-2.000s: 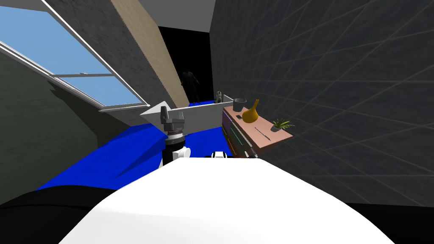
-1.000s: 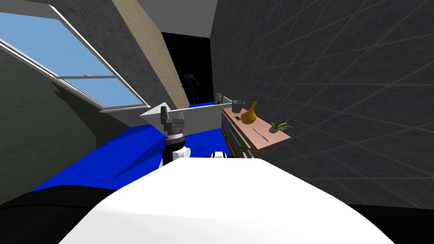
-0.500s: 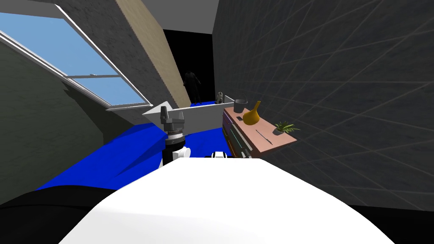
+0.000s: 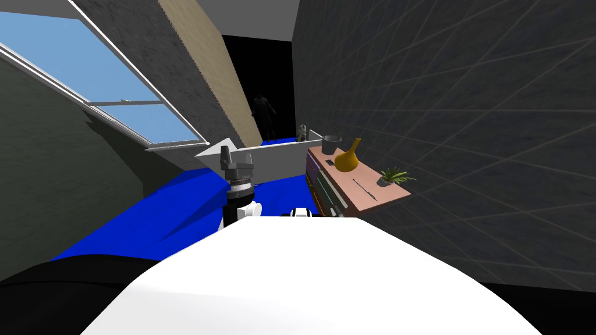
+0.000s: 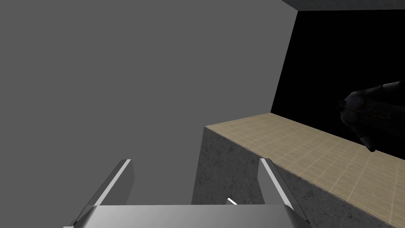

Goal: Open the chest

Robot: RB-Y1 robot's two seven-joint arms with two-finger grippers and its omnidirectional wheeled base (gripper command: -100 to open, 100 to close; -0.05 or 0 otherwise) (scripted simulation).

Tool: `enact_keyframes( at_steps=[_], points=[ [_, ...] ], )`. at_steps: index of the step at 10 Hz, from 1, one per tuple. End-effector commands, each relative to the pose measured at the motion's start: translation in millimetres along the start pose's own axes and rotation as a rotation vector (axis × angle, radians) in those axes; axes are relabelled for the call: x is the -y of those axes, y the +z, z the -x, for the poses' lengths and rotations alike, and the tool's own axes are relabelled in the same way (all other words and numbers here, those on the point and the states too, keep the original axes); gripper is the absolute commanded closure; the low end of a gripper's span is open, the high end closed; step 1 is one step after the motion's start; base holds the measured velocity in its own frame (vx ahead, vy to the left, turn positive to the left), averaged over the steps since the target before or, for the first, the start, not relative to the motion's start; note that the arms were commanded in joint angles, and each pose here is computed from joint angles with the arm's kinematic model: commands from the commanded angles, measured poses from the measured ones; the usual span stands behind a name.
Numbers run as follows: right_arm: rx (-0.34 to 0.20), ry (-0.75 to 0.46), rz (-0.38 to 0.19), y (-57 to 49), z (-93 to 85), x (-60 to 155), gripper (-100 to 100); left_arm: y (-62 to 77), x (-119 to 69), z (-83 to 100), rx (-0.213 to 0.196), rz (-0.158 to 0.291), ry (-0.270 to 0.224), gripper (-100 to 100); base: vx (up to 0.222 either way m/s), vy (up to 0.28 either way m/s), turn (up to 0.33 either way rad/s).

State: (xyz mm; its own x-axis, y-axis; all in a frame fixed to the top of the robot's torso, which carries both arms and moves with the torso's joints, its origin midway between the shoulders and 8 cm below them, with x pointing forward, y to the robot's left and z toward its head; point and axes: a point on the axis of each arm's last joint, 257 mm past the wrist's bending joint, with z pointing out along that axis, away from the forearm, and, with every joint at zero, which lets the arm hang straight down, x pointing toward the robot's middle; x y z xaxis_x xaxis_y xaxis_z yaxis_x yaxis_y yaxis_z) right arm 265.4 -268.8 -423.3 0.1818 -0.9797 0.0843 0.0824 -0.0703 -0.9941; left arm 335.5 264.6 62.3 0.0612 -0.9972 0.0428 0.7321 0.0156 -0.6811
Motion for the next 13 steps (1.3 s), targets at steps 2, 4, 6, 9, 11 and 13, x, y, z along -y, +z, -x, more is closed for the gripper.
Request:
enact_keyframes(
  at_steps=[2,4,6,9,11,13],
  points=[
    [-0.002,-0.067,-0.006,1.5,7.0,0.2,-100,0.0,0.0,0.0,0.0,0.0,0.0,0,-0.001,-0.002,0.005],
    [-0.002,-0.057,-0.005,3.7,-8.9,2.1,-100,0.0,0.0,0.0,0.0,0.0,0.0,0,0.017,0.025,0.003],
    [-0.003,-0.057,-0.005,6.3,-23.6,4.5,-100,0.0,0.0,0.0,0.0,0.0,0.0,0,0.055,0.094,0.003],
    [-0.001,-0.065,-0.015,5.9,-7.3,4.9,100,0.0,0.0,0.0,0.0,0.0,0.0,0,-0.013,-0.019,0.0],
    [-0.002,-0.057,-0.005,1.8,3.0,0.6,100,0.0,0.0,0.0,0.0,0.0,0.0,0,-0.01,-0.048,0.021],
    [0.005,-0.061,-0.024,3.7,-11.1,7.3,100,0.0,0.0,0.0,0.0,0.0,0.0,0,0.007,0.046,0.004]
  ],
)
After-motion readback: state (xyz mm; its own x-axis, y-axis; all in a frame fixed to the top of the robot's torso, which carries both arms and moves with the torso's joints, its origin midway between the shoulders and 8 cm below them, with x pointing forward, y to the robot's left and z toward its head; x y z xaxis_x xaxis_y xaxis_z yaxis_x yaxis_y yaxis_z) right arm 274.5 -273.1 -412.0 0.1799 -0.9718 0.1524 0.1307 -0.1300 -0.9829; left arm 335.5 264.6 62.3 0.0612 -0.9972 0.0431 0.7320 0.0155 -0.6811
